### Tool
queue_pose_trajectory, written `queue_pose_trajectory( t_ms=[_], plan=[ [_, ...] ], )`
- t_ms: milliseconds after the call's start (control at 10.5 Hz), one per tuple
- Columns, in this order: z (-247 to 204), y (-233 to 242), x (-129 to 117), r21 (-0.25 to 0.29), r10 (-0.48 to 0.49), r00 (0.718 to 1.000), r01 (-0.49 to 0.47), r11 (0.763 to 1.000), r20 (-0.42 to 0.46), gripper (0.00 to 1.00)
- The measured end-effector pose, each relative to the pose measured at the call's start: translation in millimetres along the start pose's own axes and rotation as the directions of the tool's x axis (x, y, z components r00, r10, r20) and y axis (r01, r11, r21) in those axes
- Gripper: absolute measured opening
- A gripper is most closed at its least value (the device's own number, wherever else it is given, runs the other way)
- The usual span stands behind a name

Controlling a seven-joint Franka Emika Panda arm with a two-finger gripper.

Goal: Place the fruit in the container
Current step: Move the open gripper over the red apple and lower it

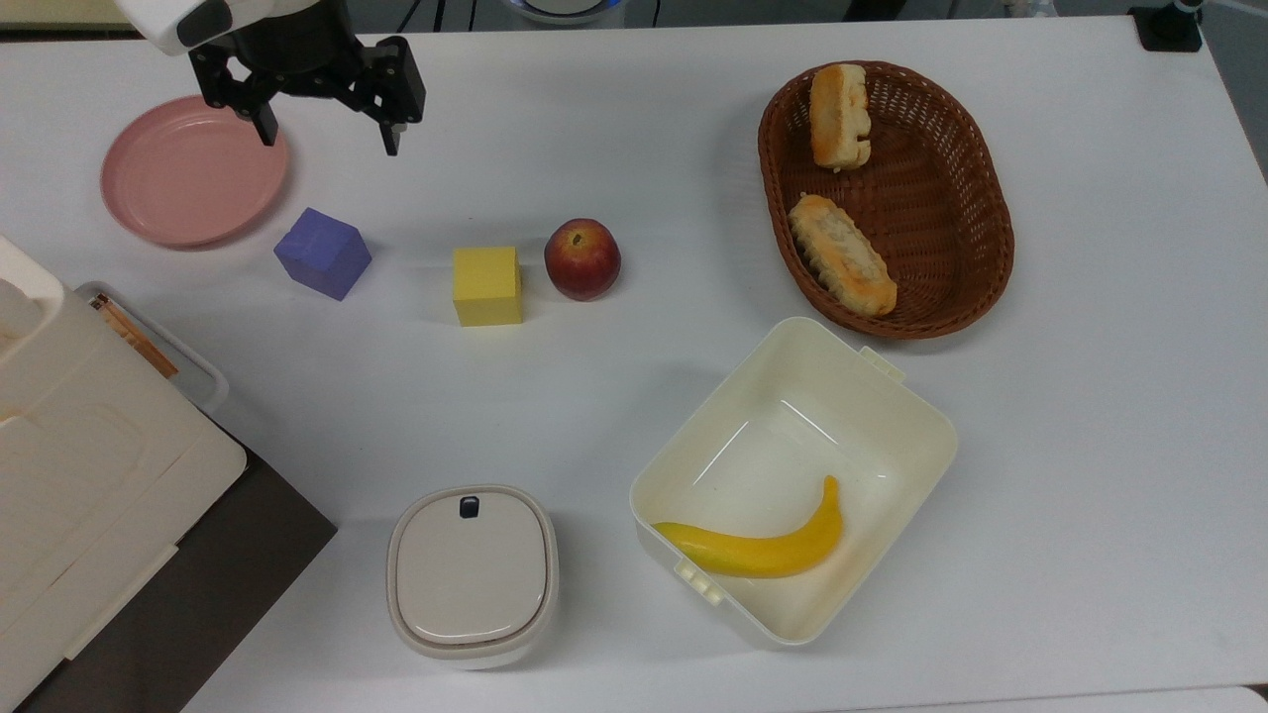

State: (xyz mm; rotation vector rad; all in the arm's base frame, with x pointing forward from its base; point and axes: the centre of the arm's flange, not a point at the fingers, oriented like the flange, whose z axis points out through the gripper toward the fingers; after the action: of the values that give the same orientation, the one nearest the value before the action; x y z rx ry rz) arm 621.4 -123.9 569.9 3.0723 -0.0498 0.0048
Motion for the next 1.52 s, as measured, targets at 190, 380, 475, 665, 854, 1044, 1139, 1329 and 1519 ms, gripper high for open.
queue_pose_trajectory(
  t_ms=[190, 380, 475, 665, 854, 1044, 1139, 1329, 1519],
  plan=[
    [-4.7, -2.6, -2.4, 0.023, -0.023, 1.000, 0.023, 0.999, -0.001, 1.00],
    [-9.7, -7.9, -1.1, 0.024, -0.050, 0.999, 0.050, 0.998, -0.012, 1.00],
    [-10.1, -9.3, -0.8, 0.025, -0.055, 0.998, 0.056, 0.998, -0.013, 1.00],
    [-10.1, -10.3, -0.7, 0.028, -0.059, 0.998, 0.060, 0.998, -0.014, 1.00],
    [-10.2, -11.2, -0.5, 0.028, -0.063, 0.998, 0.063, 0.998, -0.014, 1.00],
    [-10.3, -15.4, 0.1, 0.029, -0.071, 0.997, 0.072, 0.997, -0.015, 1.00],
    [-10.5, -21.8, 1.0, 0.030, -0.082, 0.997, 0.082, 0.996, -0.015, 1.00],
    [-7.3, -40.6, 2.9, 0.033, -0.112, 0.994, 0.112, 0.993, -0.005, 1.00],
    [4.5, -66.3, 1.1, 0.045, -0.153, 0.987, 0.151, 0.987, 0.053, 1.00]
  ],
)
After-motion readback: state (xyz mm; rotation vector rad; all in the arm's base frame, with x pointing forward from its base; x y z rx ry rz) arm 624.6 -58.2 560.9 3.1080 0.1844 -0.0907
